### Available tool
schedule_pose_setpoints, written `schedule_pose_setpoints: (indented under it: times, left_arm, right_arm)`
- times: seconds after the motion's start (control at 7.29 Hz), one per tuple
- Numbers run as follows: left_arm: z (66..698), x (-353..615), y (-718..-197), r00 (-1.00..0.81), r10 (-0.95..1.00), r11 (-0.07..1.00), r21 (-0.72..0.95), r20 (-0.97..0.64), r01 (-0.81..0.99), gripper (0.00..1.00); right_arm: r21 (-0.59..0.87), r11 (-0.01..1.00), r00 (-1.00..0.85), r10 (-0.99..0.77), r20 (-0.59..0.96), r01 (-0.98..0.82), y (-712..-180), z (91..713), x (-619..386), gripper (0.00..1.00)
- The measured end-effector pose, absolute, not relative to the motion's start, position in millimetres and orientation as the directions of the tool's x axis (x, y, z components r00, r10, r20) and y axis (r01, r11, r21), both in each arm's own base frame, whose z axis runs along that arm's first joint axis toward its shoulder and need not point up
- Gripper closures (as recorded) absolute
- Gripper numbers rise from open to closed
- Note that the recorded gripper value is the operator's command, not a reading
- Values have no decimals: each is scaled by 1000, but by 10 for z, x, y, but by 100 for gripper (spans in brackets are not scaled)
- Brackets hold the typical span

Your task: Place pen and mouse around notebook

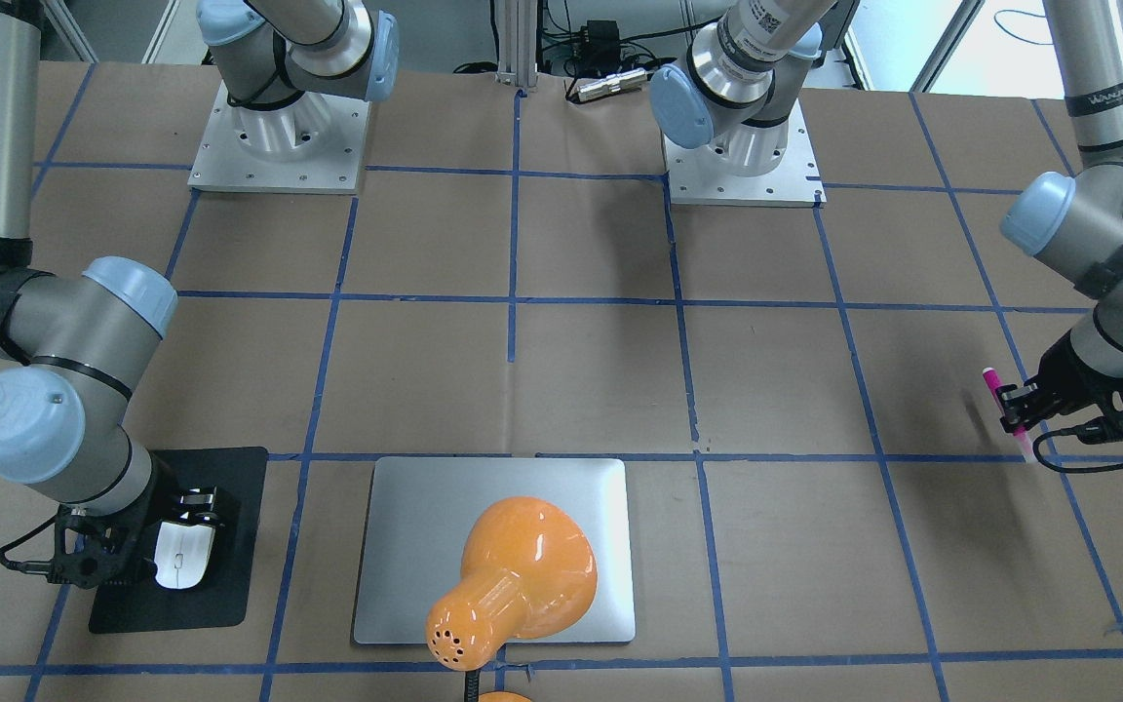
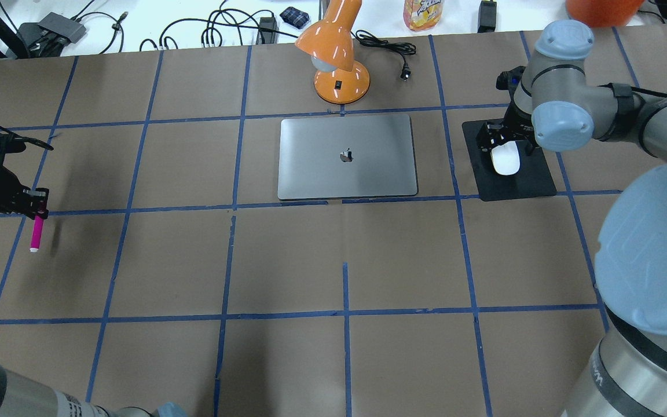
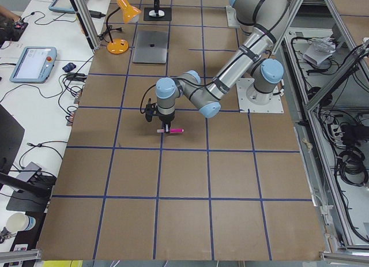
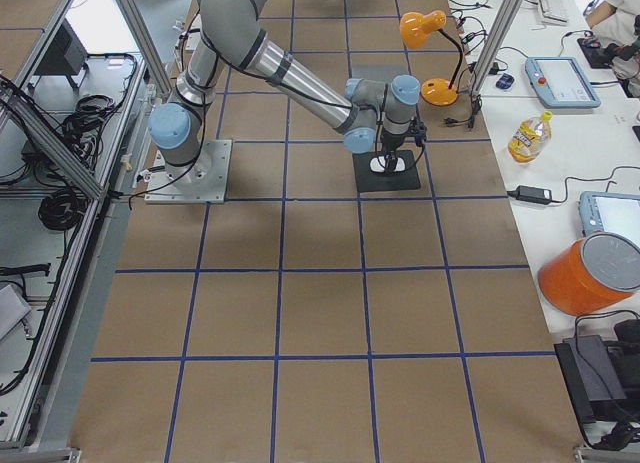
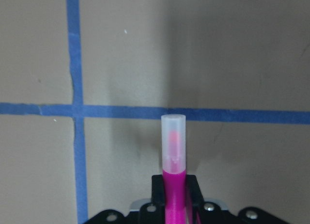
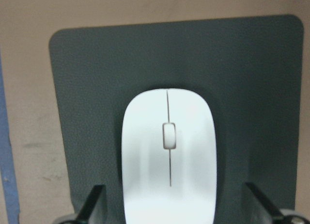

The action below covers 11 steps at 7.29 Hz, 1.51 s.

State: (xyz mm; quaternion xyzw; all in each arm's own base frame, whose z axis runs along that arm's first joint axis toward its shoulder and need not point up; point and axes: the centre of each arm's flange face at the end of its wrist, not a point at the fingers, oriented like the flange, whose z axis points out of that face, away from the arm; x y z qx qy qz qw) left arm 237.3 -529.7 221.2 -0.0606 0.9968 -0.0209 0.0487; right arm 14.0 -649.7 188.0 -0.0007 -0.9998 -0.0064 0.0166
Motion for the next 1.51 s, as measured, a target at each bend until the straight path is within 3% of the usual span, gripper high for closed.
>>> schedule_pose_setpoints:
  times: [0.27,0.55,1.1,1.51]
  left_arm:
    - [2308,1815,-5510,-957,-287,955,-96,-48,-281,100]
    - [2392,1170,-5627,-881,-471,875,-109,40,-472,100]
    - [2413,-119,-5564,-630,-768,632,-26,116,-775,100]
    - [2330,-1335,-5395,-446,-889,451,30,107,-892,100]
  right_arm:
    - [7,1000,-999,18,37,18,-6455,2244,110,0]
    - [26,999,-999,26,29,27,-6322,3070,356,0]
    - [66,992,-994,106,24,107,-6005,4885,1482,0]
    - [13,995,-995,102,14,102,-5557,5540,1609,5]
